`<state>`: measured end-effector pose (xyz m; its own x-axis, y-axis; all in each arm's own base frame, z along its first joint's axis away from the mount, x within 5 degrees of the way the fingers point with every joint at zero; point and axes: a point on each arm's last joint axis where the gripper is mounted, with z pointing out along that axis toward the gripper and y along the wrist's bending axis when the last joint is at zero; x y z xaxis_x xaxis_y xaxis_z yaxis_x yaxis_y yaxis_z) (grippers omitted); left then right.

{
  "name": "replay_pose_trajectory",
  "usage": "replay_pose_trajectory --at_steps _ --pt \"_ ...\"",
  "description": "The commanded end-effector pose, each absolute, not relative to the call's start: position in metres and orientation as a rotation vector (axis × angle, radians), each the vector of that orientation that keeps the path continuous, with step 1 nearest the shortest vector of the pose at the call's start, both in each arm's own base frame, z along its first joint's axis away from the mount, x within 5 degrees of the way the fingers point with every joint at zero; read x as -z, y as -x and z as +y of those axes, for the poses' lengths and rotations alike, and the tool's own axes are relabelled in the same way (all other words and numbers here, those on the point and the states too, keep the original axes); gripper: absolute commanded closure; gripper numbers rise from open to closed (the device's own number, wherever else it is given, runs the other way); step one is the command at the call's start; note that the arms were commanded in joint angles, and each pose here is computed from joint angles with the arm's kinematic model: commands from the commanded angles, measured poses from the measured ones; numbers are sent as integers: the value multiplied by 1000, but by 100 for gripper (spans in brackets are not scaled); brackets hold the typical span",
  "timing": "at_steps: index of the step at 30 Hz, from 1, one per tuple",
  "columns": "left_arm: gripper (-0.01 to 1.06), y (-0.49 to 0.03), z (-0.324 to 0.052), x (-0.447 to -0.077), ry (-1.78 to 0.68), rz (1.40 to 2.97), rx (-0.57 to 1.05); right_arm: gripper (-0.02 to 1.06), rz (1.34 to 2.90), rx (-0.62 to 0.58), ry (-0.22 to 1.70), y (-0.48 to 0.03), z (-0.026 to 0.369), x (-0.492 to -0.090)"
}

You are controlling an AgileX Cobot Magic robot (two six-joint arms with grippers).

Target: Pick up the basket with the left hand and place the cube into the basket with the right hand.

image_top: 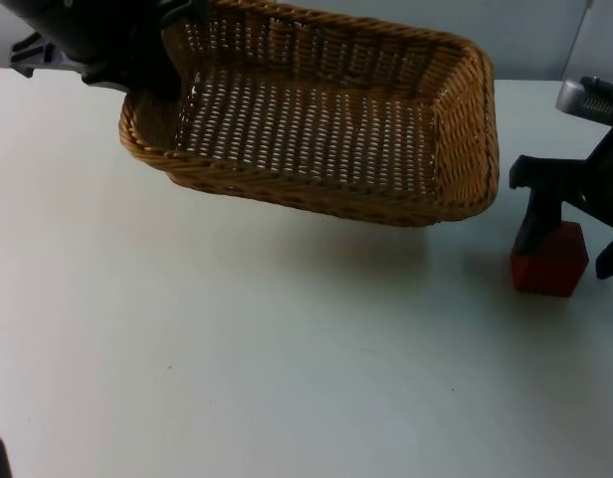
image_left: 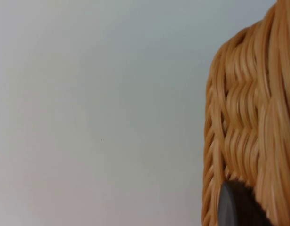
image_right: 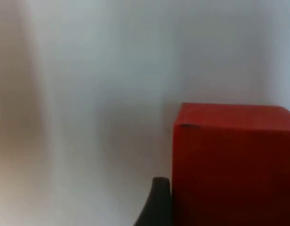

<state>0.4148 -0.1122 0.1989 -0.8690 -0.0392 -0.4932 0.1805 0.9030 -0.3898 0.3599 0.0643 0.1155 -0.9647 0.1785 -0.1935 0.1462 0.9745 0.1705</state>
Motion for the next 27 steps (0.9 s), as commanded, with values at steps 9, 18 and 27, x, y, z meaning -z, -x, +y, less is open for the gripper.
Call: replay_pose_trajectory --at_steps 9,18,27 --pt "105 -417 -112 -211 -63 2517 615 37 2845 -217 -205 -366 63 -117" --pt "105 -417 -112 -211 -63 2517 615 37 2891 -200 -187 -366 62 -97" --pt "105 -417 -112 -211 -63 2517 615 82 2913 -187 -123 -365 62 -88"
